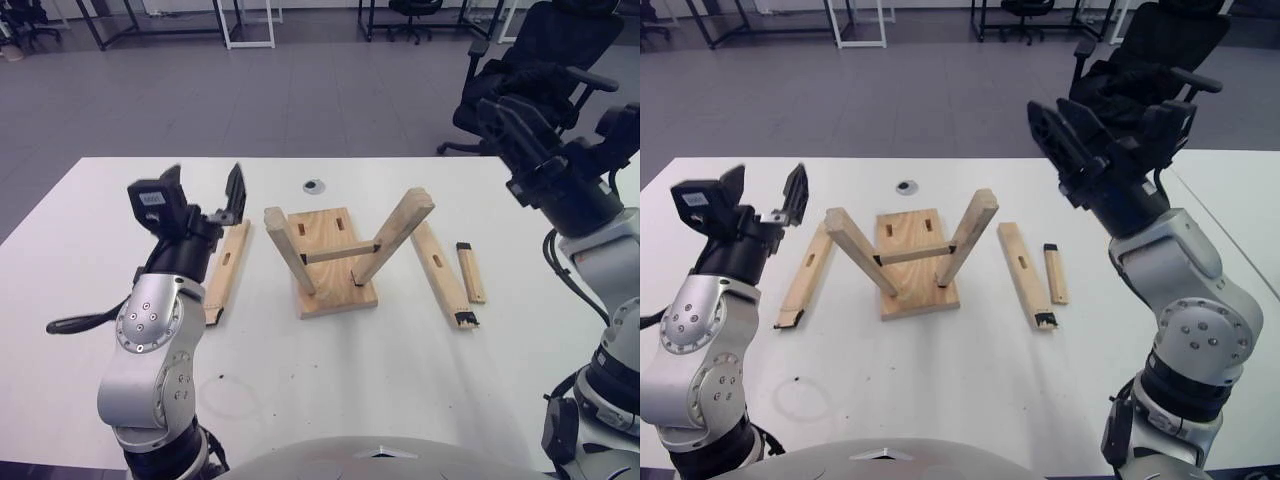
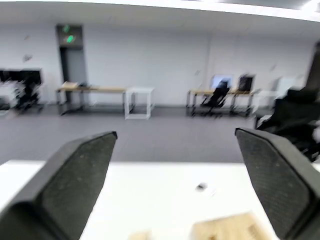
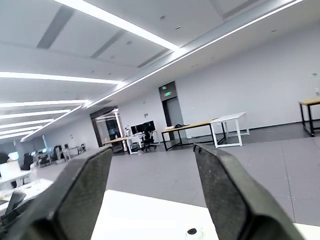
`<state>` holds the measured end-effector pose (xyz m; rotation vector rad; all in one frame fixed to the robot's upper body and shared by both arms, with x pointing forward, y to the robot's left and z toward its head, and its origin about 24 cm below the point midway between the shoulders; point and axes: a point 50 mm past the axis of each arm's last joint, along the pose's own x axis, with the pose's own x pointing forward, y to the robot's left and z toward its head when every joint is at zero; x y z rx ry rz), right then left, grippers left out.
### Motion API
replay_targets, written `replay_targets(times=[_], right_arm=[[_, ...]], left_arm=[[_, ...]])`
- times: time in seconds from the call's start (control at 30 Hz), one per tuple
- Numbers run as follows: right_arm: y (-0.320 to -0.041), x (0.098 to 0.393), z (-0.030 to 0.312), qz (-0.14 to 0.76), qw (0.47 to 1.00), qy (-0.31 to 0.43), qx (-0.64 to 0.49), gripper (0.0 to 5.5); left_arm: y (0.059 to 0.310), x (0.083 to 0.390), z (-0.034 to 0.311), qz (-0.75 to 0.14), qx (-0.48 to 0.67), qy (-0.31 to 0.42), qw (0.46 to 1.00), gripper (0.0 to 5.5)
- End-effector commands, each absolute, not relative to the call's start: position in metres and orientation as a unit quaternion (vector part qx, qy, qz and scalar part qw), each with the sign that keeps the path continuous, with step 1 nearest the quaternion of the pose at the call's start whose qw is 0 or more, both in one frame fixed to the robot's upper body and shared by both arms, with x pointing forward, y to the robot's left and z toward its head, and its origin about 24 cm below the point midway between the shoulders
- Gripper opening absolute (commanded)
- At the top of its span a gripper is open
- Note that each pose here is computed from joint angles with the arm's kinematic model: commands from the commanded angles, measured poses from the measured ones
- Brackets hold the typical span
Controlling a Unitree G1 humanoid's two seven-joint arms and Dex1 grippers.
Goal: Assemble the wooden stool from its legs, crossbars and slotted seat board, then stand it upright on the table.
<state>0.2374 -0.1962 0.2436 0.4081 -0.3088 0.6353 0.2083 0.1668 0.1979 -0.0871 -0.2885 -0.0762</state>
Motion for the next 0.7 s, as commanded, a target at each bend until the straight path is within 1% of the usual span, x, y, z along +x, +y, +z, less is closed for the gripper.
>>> replay_targets(times=[0.03, 0.1, 0.17, 0.27, 0.33, 0.43, 0.53, 0.7], right_arm=[[-0.197, 0.266, 0.207, 0.224, 0.962, -0.048, 0.147, 3.02], [-0.19, 0.266, 0.184, 0.212, 0.972, -0.01, 0.102, 3.02], [-0.177, 0.259, 0.174, 0.232, 0.968, -0.001, 0.091, 3.02], [-0.166, 0.254, 0.174, 0.251, 0.964, -0.007, 0.087, 3.02], [-0.165, 0.249, 0.171, 0.241, 0.969, 0.004, 0.062, 3.02], [-0.153, 0.241, 0.173, 0.242, 0.969, 0.007, 0.049, 3.02], [-0.137, 0.235, 0.176, 0.249, 0.968, 0.01, 0.016, 3.02], [-0.132, 0.239, 0.186, 0.229, 0.973, 0.007, -0.022, 3.02]], left_arm=[[0.173, 0.206, 0.184, -0.016, -0.032, -0.076, 0.996, 4.36], [0.172, 0.201, 0.167, -0.003, -0.015, -0.027, 1.0, 4.36], [0.162, 0.194, 0.157, -0.014, -0.02, -0.002, 1.0, 4.36], [0.147, 0.19, 0.159, -0.048, -0.024, -0.005, 0.999, 4.36], [0.14, 0.188, 0.164, -0.059, -0.026, -0.01, 0.998, 4.36], [0.135, 0.19, 0.167, -0.059, -0.028, -0.012, 0.998, 4.36], [0.133, 0.193, 0.167, -0.035, -0.036, 0.0, 0.999, 4.36], [0.113, 0.198, 0.163, -0.079, -0.009, 0.019, 0.997, 4.36]])
